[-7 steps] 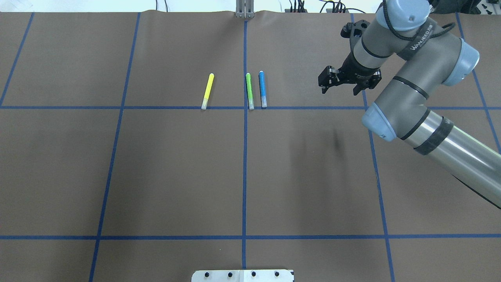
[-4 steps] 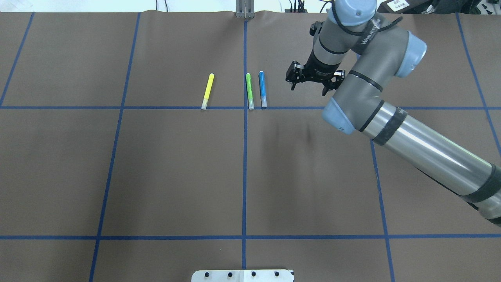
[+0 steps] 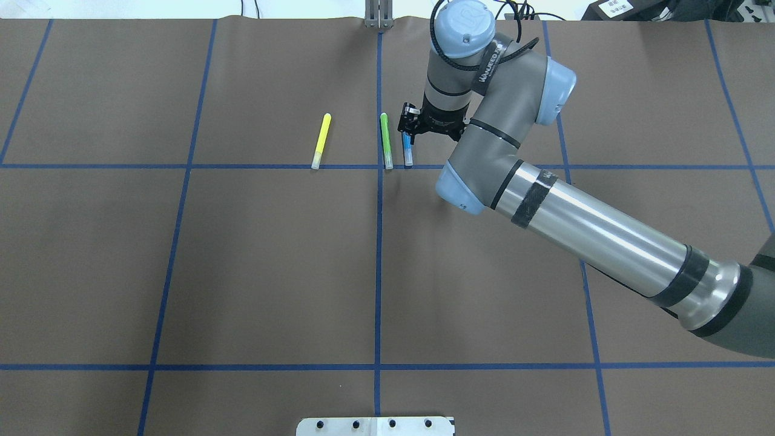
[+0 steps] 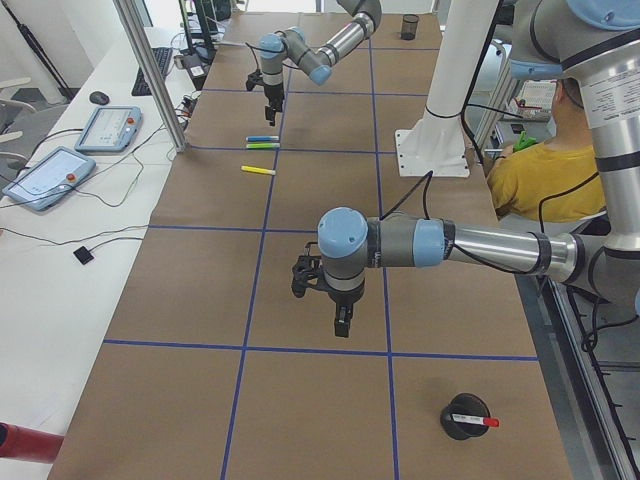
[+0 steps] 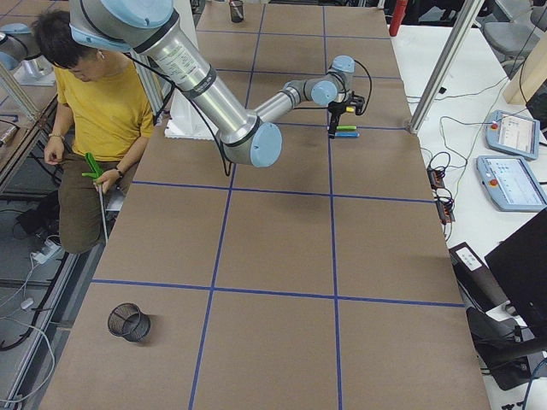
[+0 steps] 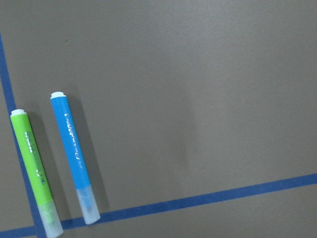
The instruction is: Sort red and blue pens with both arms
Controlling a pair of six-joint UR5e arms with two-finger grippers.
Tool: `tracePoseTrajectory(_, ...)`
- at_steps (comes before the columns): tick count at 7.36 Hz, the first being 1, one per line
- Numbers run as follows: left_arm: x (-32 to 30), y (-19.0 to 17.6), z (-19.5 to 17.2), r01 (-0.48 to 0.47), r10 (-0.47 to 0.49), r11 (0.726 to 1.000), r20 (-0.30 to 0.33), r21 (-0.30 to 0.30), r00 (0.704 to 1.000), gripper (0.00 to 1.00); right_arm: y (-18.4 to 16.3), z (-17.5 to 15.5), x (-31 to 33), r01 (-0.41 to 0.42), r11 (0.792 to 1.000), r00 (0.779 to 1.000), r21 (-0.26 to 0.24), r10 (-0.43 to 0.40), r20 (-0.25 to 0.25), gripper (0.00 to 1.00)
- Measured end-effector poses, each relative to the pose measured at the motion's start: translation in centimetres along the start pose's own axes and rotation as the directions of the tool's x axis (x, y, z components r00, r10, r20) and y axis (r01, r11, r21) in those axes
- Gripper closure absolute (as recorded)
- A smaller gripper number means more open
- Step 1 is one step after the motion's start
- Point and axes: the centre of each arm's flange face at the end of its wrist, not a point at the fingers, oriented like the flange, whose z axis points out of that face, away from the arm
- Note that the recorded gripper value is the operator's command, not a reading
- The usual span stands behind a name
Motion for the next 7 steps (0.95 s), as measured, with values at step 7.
tracePoseTrajectory(7,-0.5,0.1,0.5,0.008,-0.008,1.000,-0.001,-0.009,1.000,0.00,0.8,3.1,-2.6,0.047,0.998,0.998,0.033,-0.048,0.033,0.54)
